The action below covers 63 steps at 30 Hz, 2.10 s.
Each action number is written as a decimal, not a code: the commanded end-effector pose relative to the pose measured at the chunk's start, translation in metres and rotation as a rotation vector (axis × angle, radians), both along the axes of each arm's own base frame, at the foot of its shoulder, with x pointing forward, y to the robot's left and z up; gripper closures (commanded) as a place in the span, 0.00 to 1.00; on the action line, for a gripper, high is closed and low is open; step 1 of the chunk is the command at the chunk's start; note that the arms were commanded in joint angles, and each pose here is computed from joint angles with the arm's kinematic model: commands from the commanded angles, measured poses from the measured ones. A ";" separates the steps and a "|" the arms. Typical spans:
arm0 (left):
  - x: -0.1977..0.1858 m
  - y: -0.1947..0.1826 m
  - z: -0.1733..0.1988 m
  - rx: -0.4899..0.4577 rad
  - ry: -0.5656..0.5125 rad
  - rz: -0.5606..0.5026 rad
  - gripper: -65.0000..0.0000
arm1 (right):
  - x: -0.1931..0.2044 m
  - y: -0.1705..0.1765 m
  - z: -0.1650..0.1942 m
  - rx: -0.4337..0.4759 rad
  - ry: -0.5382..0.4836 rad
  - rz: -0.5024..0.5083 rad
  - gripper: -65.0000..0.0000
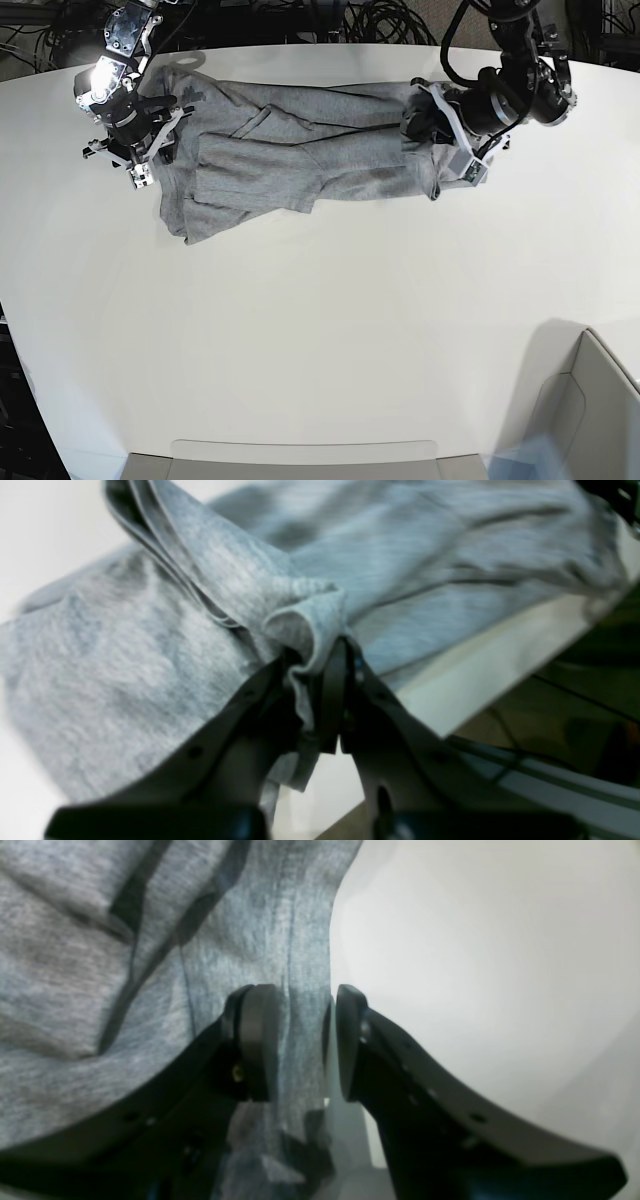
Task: Fold the T-shirt properly
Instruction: 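Fold the held strip end inward toward the right gripper with the left gripper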
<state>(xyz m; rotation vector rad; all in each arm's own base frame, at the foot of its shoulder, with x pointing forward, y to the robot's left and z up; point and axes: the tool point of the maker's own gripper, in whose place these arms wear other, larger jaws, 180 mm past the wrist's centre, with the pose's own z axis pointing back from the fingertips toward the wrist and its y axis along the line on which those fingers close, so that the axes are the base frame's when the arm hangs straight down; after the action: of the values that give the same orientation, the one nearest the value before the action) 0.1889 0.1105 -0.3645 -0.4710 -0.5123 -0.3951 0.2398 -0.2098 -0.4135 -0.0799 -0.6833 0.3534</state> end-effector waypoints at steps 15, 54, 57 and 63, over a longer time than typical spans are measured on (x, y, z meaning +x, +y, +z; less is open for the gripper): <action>0.008 -0.026 0.012 -0.061 -0.063 -0.061 1.00 | -0.002 -0.001 0.001 -0.016 0.012 0.014 0.69; 0.033 0.000 0.027 -0.189 -0.064 0.156 0.88 | 0.000 -0.002 0.002 -0.017 0.007 0.011 0.69; 0.028 0.001 0.010 -0.190 -0.002 0.152 0.90 | 0.001 -0.003 0.004 -0.015 -0.001 0.008 0.69; 0.024 -0.004 -0.019 -0.216 0.099 0.143 0.90 | 0.015 0.010 0.039 0.016 -0.120 0.002 0.69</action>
<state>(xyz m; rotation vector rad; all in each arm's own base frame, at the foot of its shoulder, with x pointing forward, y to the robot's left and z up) 0.2038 0.1083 -0.3949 -0.6399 -0.4445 -0.1682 0.2441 -0.2024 -0.3897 -0.0891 -0.7391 0.3271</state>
